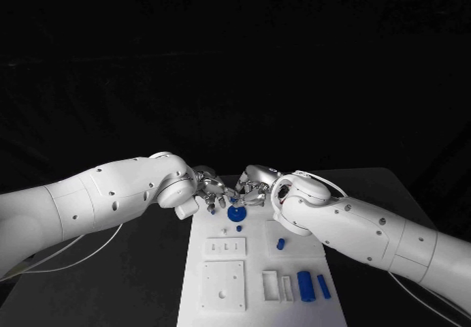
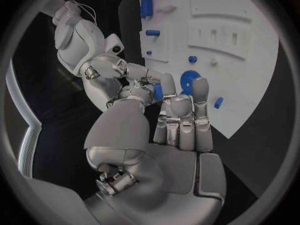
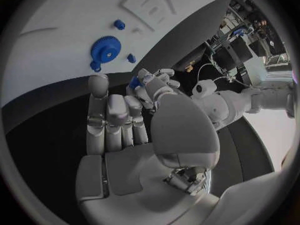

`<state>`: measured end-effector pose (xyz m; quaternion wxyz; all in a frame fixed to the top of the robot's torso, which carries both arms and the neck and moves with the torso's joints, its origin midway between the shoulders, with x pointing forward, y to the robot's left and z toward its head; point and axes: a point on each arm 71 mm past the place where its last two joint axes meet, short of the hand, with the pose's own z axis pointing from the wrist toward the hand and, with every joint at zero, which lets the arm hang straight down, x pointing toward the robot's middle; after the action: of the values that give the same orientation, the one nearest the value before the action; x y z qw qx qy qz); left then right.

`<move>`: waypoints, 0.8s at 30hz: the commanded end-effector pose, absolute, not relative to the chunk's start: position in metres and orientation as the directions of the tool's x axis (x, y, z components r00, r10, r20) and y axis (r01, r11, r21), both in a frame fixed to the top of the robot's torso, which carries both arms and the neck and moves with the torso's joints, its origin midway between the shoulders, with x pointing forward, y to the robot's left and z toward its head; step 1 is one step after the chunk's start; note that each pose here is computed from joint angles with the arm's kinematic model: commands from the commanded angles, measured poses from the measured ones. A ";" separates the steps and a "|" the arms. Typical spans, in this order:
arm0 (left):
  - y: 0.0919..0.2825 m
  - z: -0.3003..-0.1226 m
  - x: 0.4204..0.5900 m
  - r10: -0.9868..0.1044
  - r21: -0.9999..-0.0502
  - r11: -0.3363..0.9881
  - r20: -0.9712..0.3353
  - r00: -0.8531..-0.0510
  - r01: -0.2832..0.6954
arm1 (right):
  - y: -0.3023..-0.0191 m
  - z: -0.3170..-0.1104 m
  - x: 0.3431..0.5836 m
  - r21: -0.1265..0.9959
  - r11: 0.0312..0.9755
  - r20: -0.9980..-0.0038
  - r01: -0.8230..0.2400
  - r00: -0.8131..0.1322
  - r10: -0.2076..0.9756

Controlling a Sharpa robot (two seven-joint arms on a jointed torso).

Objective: Assemble the parts on the task board

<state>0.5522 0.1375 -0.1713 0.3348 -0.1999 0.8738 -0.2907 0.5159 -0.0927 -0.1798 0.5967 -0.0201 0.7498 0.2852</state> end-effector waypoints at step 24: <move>0.157 -0.179 0.547 -0.546 -0.624 0.754 -0.419 -0.726 -0.206 | -0.150 -0.189 0.513 0.391 0.850 -0.908 -0.352 -0.300 0.293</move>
<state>0.5499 0.1576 -0.1770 0.3181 -0.2137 0.8786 -0.2850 0.5147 -0.1494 -0.1882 0.6013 -0.0081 0.7549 0.2617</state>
